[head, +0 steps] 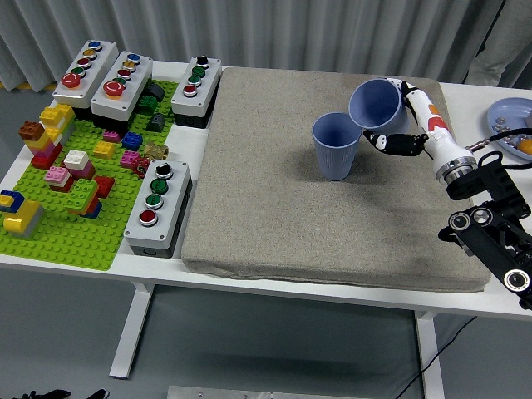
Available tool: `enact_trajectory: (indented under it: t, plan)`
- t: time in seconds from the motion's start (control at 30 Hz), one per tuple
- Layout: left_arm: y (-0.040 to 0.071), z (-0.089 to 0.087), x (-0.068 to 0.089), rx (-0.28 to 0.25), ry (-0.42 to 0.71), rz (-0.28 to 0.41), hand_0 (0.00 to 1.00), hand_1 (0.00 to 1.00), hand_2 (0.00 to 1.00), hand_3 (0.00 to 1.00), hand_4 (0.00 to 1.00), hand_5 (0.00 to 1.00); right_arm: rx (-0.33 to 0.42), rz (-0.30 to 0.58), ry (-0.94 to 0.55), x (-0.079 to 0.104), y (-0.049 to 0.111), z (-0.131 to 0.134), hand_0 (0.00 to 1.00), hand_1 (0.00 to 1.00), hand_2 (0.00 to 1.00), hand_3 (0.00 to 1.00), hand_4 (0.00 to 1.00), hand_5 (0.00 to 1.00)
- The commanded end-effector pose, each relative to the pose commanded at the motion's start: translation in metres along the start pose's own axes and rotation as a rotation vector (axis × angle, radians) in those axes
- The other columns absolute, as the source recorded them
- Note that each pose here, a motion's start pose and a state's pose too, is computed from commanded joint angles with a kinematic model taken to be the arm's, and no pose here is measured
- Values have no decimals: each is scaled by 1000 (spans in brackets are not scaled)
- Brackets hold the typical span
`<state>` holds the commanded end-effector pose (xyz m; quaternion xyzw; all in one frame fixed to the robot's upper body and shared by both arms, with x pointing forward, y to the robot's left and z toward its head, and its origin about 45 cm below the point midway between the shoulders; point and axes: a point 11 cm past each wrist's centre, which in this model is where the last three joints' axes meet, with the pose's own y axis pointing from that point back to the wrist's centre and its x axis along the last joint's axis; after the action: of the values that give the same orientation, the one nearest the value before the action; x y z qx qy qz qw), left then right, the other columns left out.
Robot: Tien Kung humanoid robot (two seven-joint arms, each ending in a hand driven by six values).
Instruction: Pick cup pour cup place
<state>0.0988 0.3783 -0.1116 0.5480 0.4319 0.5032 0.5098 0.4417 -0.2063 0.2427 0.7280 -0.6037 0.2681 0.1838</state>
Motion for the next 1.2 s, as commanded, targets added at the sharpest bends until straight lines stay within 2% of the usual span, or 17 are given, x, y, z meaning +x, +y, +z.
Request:
enact_trajectory:
  t: [0.77, 1.2]
  plan:
    - [0, 1, 1, -3, 1, 2, 772, 764, 820, 667, 504, 998, 34, 50, 60, 14, -6, -7, 810, 733, 632, 687, 604, 9]
    - [0, 2, 0, -5, 0, 1, 772, 763, 820, 666, 503, 998, 55, 51, 111, 8, -3, -8, 810, 733, 628, 686, 603, 15]
